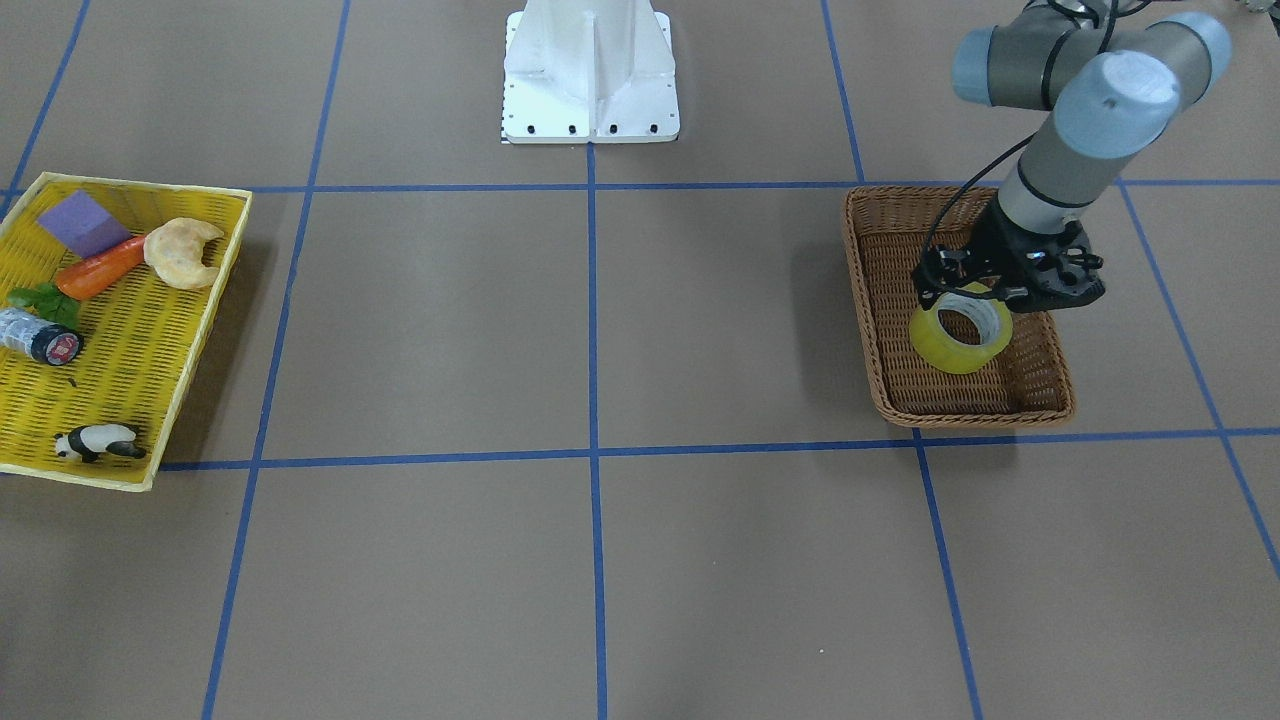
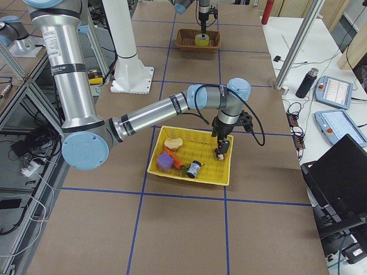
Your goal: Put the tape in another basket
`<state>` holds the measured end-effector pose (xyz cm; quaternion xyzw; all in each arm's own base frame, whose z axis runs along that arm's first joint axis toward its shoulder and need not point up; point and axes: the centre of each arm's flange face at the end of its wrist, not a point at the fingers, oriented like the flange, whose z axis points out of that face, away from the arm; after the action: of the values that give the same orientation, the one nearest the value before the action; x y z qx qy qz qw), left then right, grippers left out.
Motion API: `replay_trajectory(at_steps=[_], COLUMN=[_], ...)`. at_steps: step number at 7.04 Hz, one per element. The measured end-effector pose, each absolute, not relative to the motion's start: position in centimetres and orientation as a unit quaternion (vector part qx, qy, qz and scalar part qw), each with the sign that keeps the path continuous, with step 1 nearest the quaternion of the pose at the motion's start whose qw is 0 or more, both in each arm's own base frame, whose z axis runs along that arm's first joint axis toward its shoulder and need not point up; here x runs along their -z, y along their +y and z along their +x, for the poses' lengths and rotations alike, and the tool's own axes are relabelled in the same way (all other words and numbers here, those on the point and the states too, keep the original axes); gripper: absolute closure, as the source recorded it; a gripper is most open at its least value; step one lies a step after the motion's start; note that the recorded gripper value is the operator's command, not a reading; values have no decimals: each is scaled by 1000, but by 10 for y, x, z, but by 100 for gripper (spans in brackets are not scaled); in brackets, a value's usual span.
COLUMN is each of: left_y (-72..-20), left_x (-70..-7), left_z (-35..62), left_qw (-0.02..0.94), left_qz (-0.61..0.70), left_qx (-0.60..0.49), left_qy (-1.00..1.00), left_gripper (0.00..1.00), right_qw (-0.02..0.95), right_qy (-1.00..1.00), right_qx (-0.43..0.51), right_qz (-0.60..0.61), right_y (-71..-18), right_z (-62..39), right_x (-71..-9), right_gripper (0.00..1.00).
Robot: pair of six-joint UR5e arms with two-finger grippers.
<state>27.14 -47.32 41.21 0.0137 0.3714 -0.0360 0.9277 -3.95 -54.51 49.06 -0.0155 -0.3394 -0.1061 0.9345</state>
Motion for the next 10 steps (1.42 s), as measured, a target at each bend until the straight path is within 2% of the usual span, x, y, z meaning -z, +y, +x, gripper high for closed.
replay_trajectory(at_steps=[2, 3, 6, 10], left_y=[-494, -509, -532, -507], left_x=[-407, -426, -537, -613], left_z=[175, 121, -33, -79], left_qw=[942, 947, 932, 927], left_qz=[42, 50, 47, 40], left_qx=[-17, -27, -58, -64], left_qy=[332, 316, 354, 367], left_gripper=[2, 2, 2, 2], right_qw=[936, 935, 936, 929], right_qy=[-340, -340, -343, -368], right_qx=[94, 96, 77, 48], right_qz=[-15, -14, -13, -9], right_y=[-543, -537, -524, -480], right_z=[-21, -11, 37, 72], right_x=[-500, -512, -579, -635], right_gripper=[0, 0, 0, 0])
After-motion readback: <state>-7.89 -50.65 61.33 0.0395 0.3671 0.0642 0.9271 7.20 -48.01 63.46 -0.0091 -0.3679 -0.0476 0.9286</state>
